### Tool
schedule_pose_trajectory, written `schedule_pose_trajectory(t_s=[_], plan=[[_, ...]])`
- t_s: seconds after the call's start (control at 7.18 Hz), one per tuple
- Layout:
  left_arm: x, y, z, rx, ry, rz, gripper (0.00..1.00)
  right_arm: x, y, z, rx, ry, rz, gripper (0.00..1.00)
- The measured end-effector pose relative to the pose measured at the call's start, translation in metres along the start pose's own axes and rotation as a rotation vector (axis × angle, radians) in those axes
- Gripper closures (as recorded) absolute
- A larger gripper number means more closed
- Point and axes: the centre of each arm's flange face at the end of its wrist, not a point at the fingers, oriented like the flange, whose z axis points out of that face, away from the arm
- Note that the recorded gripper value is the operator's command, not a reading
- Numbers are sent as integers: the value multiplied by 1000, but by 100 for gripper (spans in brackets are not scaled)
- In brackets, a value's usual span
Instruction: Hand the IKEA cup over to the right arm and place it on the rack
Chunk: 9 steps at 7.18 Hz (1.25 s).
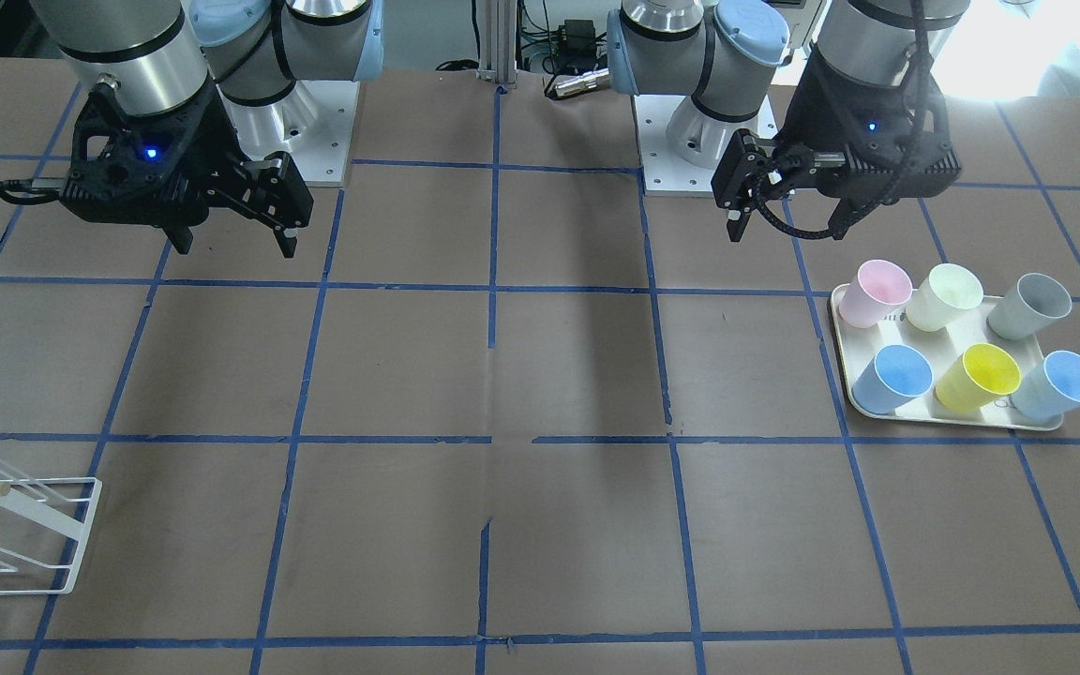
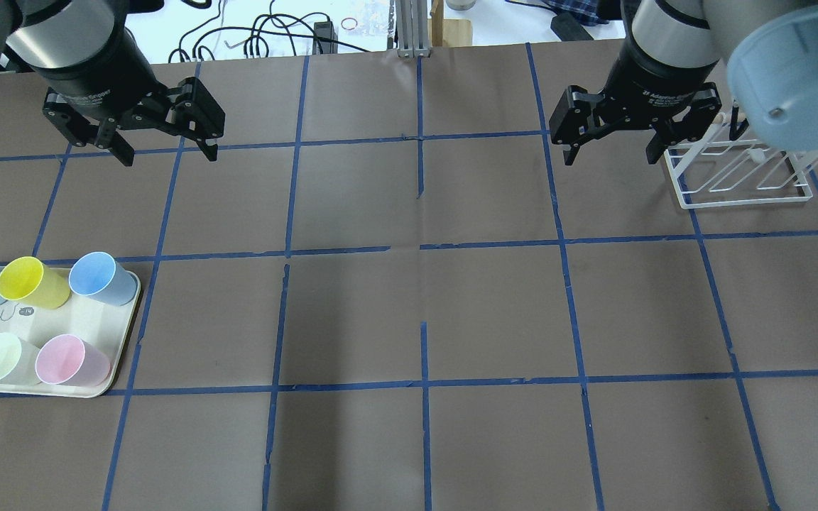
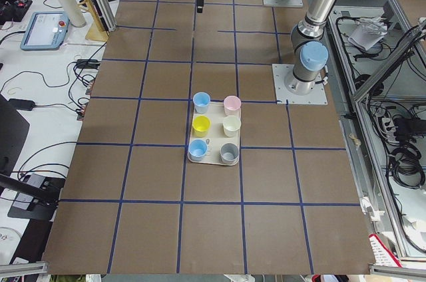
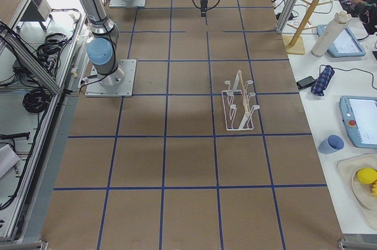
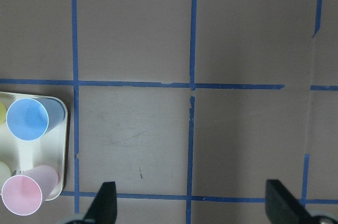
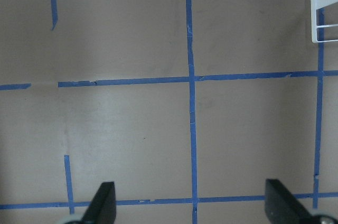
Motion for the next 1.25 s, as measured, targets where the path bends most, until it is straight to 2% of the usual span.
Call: schedule_pose_trajectory(t_s=[0.84, 0.98, 1.25], plan=[[-6, 6, -2, -2, -12, 7, 0, 1, 1, -1, -3, 6, -4, 0], [-16, 3, 7, -24, -10, 38, 0, 1, 1, -2, -2, 7, -4, 0], [-78, -18, 41, -75, 7, 71, 0, 1, 1, -2, -2, 7, -5, 0]])
